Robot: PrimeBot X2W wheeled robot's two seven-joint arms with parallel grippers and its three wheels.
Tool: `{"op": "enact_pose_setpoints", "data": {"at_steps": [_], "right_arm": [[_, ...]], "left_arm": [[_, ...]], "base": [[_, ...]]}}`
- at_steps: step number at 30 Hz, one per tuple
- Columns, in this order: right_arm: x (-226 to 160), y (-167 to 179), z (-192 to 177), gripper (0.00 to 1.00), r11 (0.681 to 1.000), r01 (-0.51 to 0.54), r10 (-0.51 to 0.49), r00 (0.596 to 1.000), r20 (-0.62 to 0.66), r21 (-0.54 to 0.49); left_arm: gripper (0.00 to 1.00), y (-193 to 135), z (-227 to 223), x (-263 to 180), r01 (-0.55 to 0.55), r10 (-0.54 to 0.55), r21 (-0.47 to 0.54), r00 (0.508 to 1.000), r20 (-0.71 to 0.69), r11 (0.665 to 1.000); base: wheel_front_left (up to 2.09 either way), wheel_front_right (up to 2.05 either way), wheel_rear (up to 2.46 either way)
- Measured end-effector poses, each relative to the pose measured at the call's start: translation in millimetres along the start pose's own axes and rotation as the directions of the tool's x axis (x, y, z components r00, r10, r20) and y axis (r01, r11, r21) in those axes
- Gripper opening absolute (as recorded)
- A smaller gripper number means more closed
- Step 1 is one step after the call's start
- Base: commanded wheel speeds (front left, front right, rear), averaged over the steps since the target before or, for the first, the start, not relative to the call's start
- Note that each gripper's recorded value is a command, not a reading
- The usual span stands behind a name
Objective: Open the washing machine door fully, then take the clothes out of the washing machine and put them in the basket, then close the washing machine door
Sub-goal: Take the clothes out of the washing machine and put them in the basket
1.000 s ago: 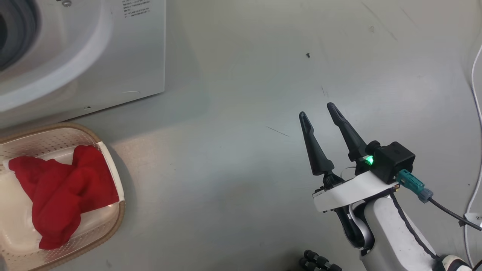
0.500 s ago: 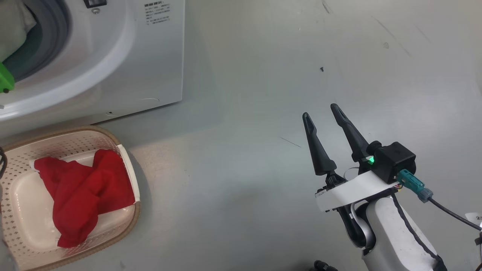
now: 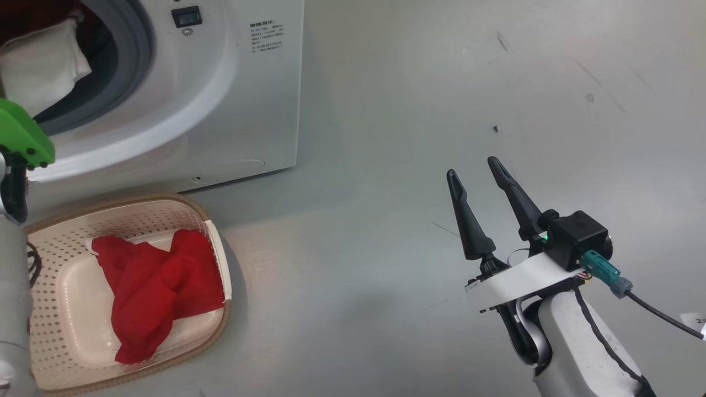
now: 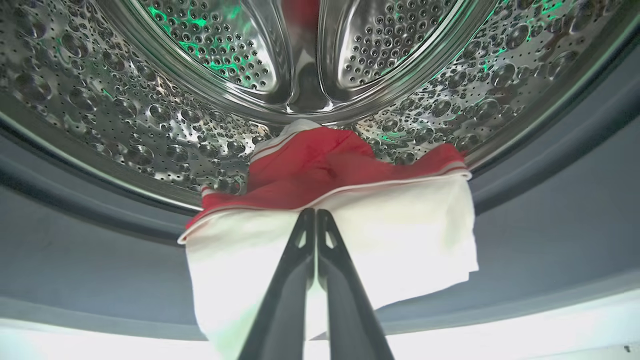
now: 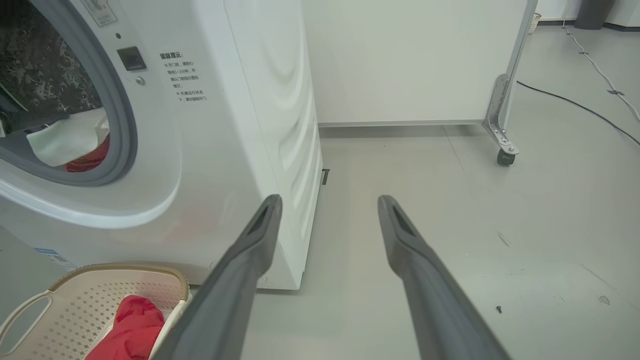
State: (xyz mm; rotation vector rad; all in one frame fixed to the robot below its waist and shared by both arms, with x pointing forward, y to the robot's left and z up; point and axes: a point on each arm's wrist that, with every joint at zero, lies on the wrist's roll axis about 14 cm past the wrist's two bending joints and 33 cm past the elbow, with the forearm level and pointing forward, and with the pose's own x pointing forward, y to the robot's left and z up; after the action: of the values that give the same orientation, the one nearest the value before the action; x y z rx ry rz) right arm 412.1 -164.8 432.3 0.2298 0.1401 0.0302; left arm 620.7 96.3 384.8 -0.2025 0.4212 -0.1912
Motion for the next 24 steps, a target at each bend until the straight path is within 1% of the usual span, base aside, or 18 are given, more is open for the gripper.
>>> {"op": "enact_pose_setpoints", "data": {"at_steps": [12, 24], "right_arm": [[-5.1, 13.9, 8.8, 1.0, 0.999, -0.043, 0.043, 0.999, 0.026, 0.006], [-20.2, 29.8, 11.6, 1.0, 0.997, -0.08, 0.079, 0.996, 0.036, 0.023]], "left_arm": [[0.0, -1.5, 2.8, -36.0, 0.006, -0.006, 0.003, 0.997, 0.073, 1.0], [0.0, 3.4, 4.4, -81.5, -0.004, 0.004, -0.002, 0.989, 0.149, 1.0]], "base": [[0.0, 0.0, 0.0], [0.0, 0.0, 0.0]]}}
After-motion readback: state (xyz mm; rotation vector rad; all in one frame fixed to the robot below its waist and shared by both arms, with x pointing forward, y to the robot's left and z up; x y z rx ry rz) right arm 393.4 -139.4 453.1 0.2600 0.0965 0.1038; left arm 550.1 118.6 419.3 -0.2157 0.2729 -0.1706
